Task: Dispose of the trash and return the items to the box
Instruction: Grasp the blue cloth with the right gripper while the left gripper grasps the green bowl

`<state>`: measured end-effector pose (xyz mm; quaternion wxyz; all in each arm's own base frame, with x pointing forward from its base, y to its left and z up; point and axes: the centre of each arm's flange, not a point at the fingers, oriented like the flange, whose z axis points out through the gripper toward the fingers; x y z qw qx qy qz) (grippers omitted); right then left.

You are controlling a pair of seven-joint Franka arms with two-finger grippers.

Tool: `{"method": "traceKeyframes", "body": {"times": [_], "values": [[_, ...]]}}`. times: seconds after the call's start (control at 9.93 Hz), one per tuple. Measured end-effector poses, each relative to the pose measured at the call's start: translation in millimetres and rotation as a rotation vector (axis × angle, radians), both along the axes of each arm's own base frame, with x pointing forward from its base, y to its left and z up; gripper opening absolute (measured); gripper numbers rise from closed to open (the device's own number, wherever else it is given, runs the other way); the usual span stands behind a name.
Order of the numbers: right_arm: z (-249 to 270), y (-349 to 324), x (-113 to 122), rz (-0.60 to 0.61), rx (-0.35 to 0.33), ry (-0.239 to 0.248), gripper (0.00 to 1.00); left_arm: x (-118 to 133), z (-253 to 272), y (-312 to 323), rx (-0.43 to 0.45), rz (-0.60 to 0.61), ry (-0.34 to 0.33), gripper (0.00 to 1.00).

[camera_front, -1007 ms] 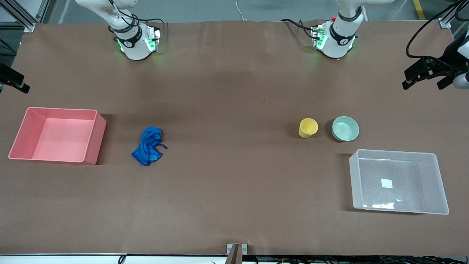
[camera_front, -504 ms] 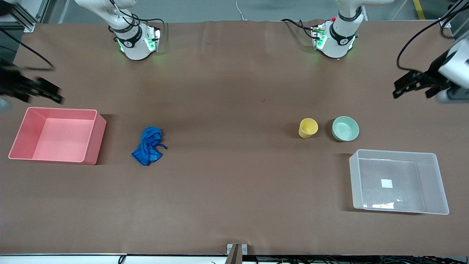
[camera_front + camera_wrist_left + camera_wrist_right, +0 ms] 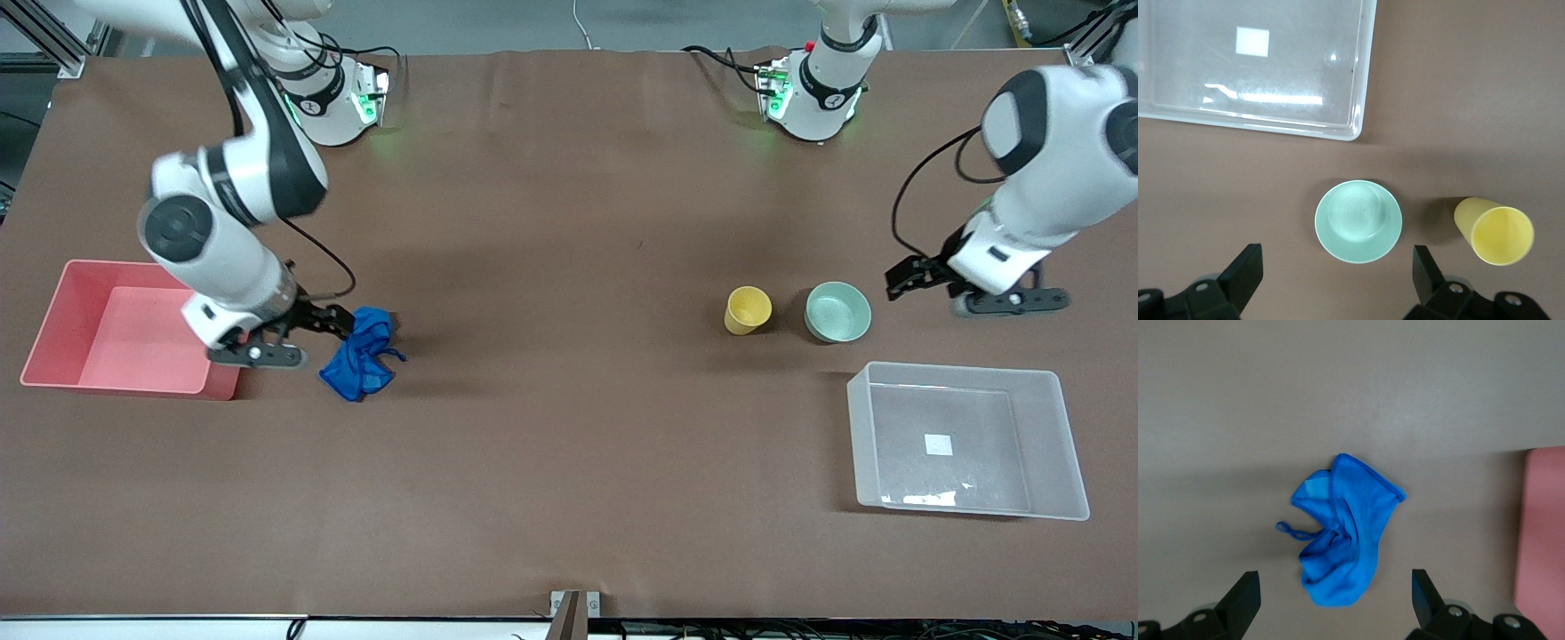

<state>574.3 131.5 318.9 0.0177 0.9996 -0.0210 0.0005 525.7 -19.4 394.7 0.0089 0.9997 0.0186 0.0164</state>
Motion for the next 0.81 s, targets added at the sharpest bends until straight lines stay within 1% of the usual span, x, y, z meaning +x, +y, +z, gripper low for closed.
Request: {"method": "traceKeyframes", "body": {"times": [0.1,0.2,0.3,0.5,0.6,0.71,0.81], "values": [[-41.2,-0.7,-6.2,0.009,0.013,0.0,1.0,-7.3,-26.9,1.7,0.001,0.004,0.002,0.99],[-74.7,-1.1,-12.5,0.028,0.011,0.012,1.0,-14.6,-54.4,5.1,0.003,0.01,0.007,0.99],[-97.0,-1.6,-15.8,0.039,0.01,0.024,1.0,-19.6,-80.2,10.6,0.006,0.021,0.016,0.99],[-123.1,-1.4,-19.2,0.046,0.017,0.037,1.0,-23.0,-126.5,23.9,0.016,0.045,0.048,0.96],[-132.5,-0.9,-22.0,0.048,0.018,0.05,0.98,-23.8,-146.7,25.5,0.021,0.047,0.062,0.96],[-138.1,-0.6,-23.7,0.049,0.02,0.054,0.85,-25.5,-165.5,25.7,0.025,0.046,0.073,0.95],[-139.8,-0.8,-23.9,0.049,0.021,0.054,0.7,-27.8,-182.9,26.0,0.029,0.046,0.081,0.93]]}}
